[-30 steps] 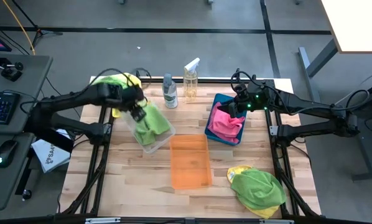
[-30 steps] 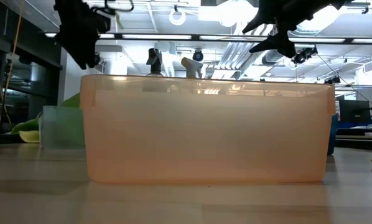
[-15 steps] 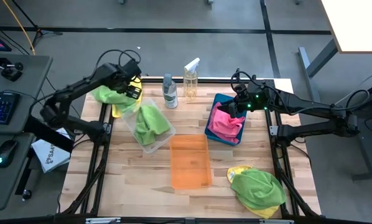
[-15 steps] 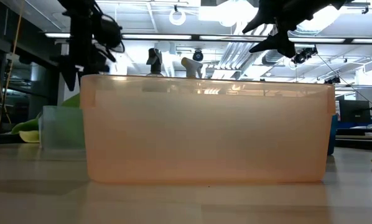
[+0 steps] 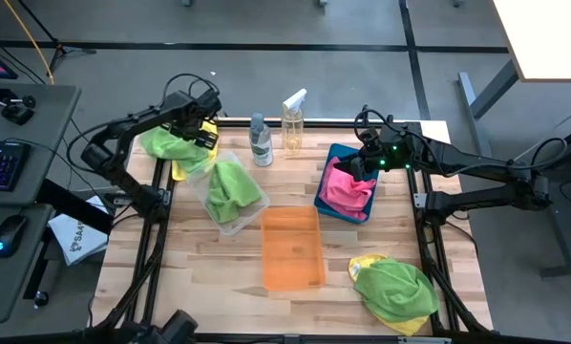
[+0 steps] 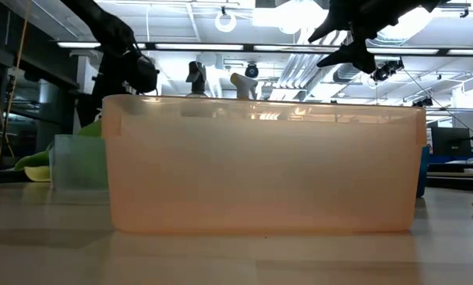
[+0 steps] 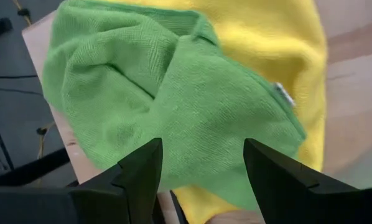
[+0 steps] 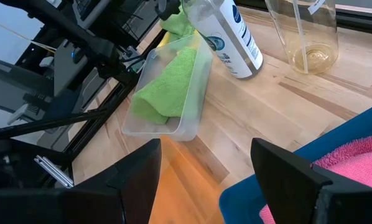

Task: Sort microfiber towel by color & place in baskets
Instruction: Put the green microfiber towel into the transparent bin

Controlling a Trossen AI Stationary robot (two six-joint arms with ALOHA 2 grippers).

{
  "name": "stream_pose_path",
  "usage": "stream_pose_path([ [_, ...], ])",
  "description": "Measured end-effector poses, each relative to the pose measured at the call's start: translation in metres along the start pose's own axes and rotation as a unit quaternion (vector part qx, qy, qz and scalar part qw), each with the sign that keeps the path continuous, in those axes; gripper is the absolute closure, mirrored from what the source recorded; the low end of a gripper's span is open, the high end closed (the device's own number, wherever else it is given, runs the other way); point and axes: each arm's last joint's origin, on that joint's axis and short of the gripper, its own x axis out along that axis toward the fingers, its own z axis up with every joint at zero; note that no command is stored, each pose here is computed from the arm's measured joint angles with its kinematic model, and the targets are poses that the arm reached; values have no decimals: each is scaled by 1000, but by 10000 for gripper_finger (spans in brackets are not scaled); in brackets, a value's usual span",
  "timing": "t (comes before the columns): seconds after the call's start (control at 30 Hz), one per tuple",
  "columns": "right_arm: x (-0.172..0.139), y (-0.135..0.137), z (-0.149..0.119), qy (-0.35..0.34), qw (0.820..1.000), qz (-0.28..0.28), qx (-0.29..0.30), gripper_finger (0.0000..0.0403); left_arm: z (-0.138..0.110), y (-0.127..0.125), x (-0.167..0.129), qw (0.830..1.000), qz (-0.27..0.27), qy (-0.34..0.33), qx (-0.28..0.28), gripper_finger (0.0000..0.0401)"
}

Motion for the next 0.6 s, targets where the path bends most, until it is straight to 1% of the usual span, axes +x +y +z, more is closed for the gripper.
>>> stream_pose_path([
  [0.1,0,0,0,0,1000,0,0,157,2,0,0,1000,-3,-9,-10,188],
  [0.13,0,0,0,-1,1000,-1,-1,157,3,-1,0,1000,-11,-11,-12,188],
  [0.23,0,0,0,-3,1000,-6,-4,157,1,-4,-2,998,-56,-2,-11,188],
  [0.3,0,-1,-1,8,1000,-5,2,157,-1,-8,-7,996,-89,-3,-3,188],
  [0.4,0,-1,-7,54,998,15,7,157,-9,-16,-23,991,-130,-28,14,188],
  [0.5,-1,2,-18,116,992,38,10,157,-21,-25,-45,984,-162,-69,24,188],
  [0.6,-2,10,-32,178,982,59,18,157,-40,-32,-74,969,-207,-129,37,188],
])
